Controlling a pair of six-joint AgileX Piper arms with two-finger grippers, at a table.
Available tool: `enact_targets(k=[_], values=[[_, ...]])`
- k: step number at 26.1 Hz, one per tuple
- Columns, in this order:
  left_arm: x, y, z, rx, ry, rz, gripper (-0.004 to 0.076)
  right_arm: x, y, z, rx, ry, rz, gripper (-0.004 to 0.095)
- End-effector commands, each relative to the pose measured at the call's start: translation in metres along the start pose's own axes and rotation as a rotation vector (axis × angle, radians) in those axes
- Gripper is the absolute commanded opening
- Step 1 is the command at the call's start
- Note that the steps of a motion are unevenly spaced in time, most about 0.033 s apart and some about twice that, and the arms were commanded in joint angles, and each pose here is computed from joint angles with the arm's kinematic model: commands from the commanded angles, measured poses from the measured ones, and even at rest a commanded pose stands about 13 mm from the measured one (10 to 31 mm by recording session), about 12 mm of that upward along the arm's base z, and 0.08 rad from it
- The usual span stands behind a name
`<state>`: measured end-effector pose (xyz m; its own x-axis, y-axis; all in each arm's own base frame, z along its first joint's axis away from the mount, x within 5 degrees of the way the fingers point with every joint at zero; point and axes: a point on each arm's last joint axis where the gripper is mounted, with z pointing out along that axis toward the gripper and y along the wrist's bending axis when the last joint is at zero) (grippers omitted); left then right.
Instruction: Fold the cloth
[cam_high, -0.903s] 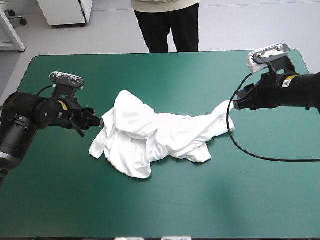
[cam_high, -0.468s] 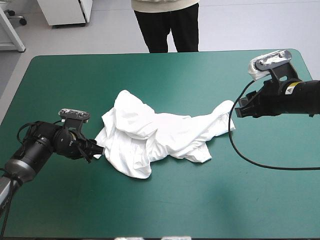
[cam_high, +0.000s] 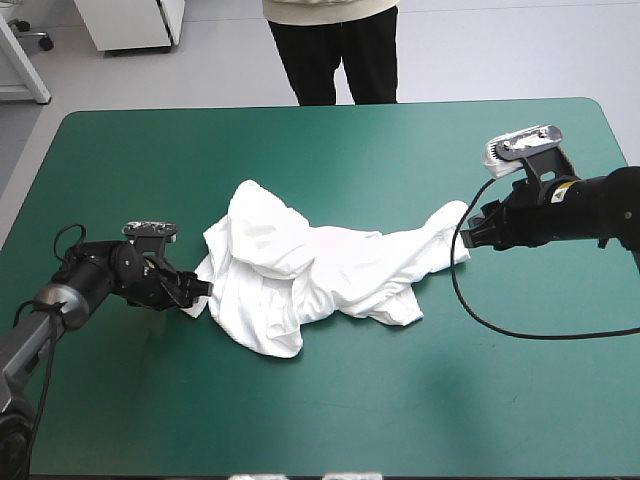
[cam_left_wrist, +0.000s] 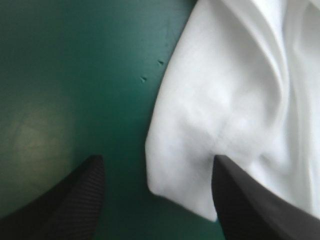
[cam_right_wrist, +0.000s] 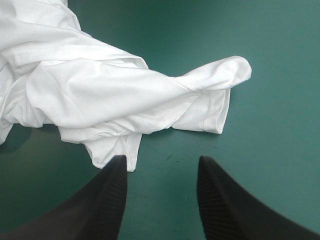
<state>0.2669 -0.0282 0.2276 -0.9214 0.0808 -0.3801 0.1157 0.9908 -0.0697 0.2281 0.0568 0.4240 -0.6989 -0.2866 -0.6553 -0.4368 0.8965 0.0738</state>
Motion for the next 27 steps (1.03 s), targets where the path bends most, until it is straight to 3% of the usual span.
enact_targets(k=[1, 6, 17, 22, 27], values=[[-0.013, 0.001, 0.008, 0.003, -0.054, -0.006, 0.0456, -0.008, 0.001, -0.013, 0.015, -0.099, -0.011, 0.0418], [-0.01, 0.0, 0.025, 0.013, 0.01, -0.002, 0.0409, -0.008, 0.0, -0.013, 0.019, -0.096, -0.012, 0.0418], [-0.01, -0.016, 0.026, 0.031, 0.008, 0.078, -0.0006, -0.006, -0.003, -0.013, 0.059, -0.082, -0.03, 0.0414], [-0.011, -0.016, 0.026, 0.028, 0.006, 0.085, -0.0009, -0.008, -0.012, -0.004, 0.119, -0.054, -0.047, 0.0414], [-0.009, -0.016, 0.026, 0.032, 0.023, 0.084, -0.0009, -0.005, -0.032, 0.065, 0.107, 0.101, 0.021, 0.0414]])
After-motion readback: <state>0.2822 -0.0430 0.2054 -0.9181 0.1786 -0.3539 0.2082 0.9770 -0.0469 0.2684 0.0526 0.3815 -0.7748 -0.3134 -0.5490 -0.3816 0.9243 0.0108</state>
